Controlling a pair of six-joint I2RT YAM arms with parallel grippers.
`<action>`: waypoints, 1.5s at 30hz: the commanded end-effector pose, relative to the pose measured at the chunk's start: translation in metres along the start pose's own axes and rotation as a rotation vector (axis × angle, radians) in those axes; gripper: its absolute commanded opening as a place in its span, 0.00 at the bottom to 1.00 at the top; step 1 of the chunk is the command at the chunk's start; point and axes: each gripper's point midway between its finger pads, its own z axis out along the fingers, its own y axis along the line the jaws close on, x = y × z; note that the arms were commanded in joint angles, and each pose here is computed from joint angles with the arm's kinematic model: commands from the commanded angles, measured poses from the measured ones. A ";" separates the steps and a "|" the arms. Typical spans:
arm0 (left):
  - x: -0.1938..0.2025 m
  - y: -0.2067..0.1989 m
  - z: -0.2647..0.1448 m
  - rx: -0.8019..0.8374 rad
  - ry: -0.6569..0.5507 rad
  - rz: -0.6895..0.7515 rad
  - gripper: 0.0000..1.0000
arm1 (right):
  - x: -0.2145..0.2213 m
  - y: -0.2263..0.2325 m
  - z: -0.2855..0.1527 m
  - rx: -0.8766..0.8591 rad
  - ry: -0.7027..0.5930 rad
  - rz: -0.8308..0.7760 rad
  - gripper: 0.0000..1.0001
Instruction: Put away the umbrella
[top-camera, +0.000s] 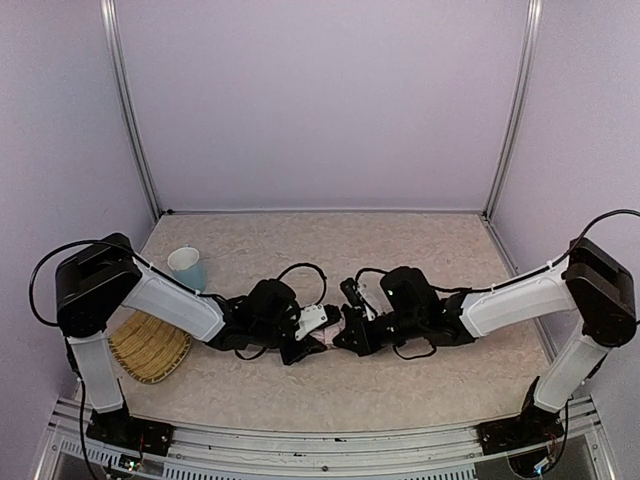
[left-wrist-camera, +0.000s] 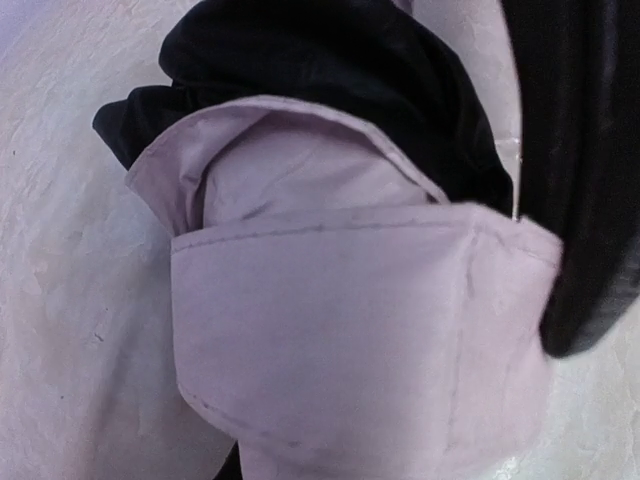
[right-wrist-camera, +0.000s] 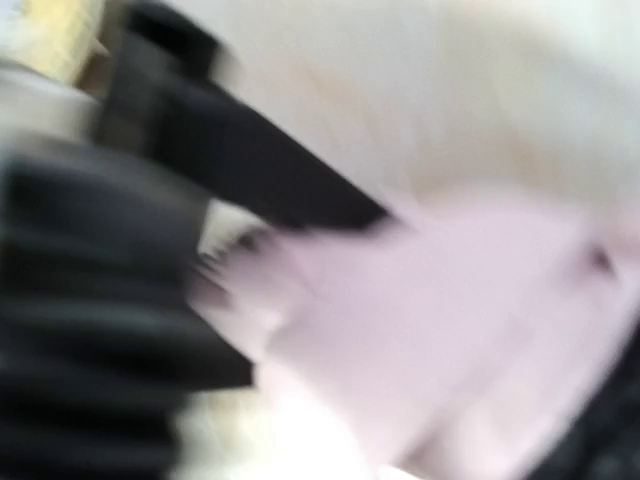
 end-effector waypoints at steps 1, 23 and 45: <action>0.033 -0.004 0.009 0.105 0.091 -0.189 0.00 | -0.052 0.025 -0.024 -0.016 -0.108 -0.099 0.00; 0.088 0.052 0.041 0.201 0.149 -0.725 0.00 | 0.027 -0.002 -0.030 0.002 0.039 0.026 0.00; 0.094 0.034 0.043 0.298 0.155 -0.742 0.00 | 0.023 -0.124 0.020 0.376 0.006 0.049 0.00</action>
